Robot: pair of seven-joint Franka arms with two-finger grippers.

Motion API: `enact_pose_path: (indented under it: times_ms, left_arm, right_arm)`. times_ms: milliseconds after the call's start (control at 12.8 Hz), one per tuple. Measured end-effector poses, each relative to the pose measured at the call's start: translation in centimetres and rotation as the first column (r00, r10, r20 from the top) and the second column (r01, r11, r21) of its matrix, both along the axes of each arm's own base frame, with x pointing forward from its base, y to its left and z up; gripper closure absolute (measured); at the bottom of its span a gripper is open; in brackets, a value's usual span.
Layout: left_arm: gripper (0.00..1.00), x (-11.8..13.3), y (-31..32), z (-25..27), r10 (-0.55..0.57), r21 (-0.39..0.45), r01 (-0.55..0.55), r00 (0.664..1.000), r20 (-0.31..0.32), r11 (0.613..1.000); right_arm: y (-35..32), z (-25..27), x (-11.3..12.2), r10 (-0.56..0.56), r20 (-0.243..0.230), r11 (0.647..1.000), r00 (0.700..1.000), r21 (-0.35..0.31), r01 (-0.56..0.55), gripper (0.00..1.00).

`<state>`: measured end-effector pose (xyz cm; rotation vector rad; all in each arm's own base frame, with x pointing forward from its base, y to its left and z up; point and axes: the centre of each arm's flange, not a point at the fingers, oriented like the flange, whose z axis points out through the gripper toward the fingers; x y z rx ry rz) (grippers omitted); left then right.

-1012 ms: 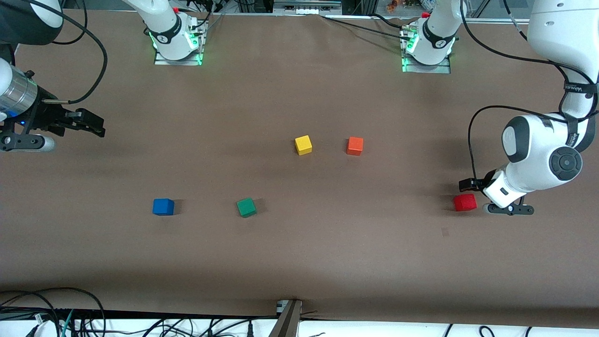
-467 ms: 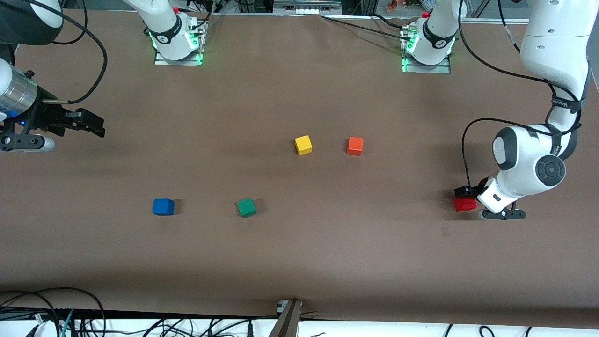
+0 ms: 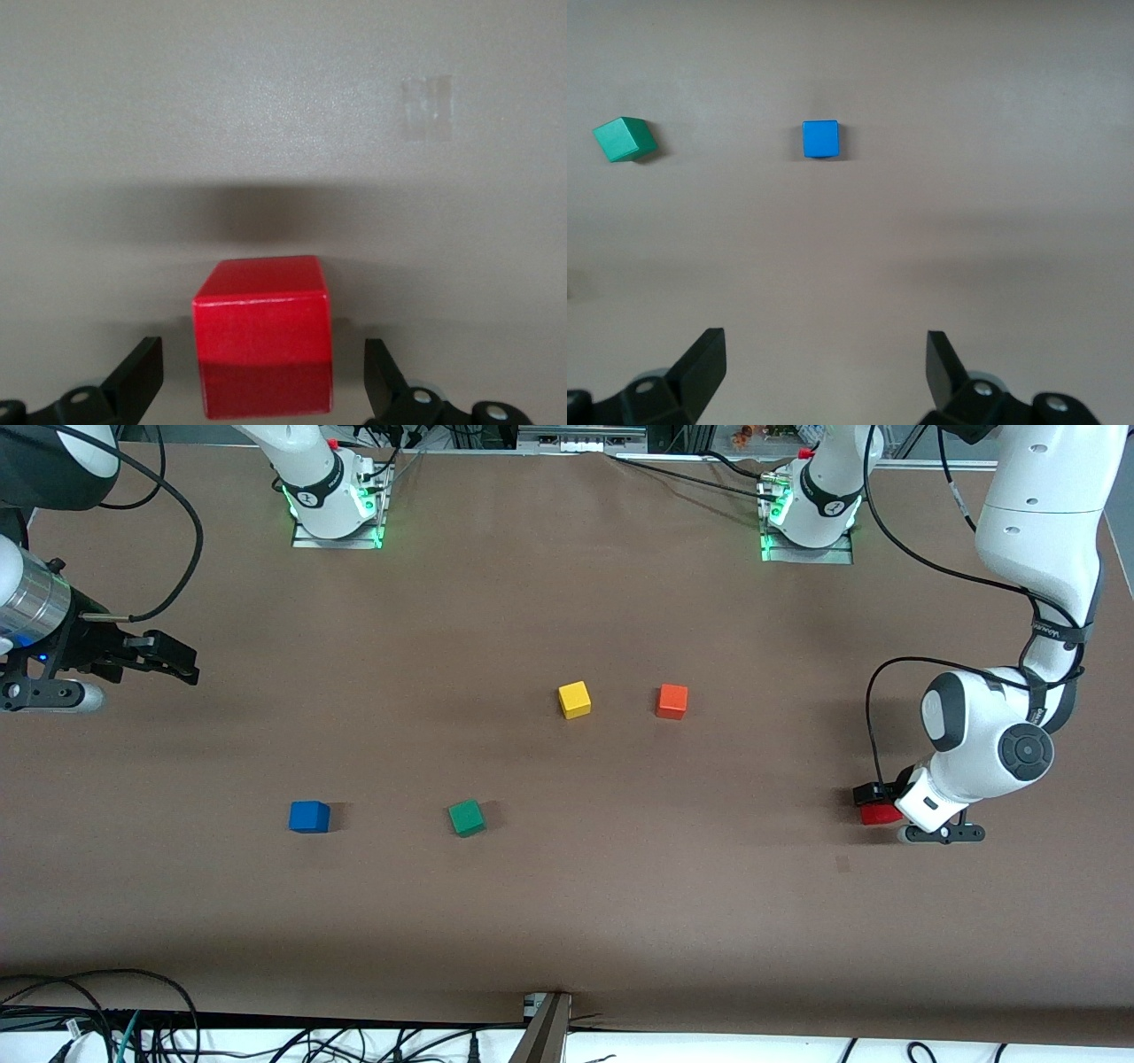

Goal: Pass red block to right arm, stack on blue
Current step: 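Close the left gripper on the red cube and lift it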

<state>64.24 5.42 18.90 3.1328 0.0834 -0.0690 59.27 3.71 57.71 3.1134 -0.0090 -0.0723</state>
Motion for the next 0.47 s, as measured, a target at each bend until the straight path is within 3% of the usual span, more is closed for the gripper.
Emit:
enact_pose_path:
  times_ms: [234,467]
  left_arm:
    - [0.04,0.02,-0.24,0.0,0.013,0.001,-0.013,1.0,0.0,1.0]
    - [0.39,0.26,-0.22,0.3,0.012,0.001,-0.012,1.0,0.007,1.0]
  right_arm:
    - [0.0,-0.04,-0.03,0.0,-0.004,1.0,1.0,0.0,0.0,0.0]
    - [0.0,-0.1,-0.03,0.0,-0.006,1.0,1.0,0.0,0.0,0.0]
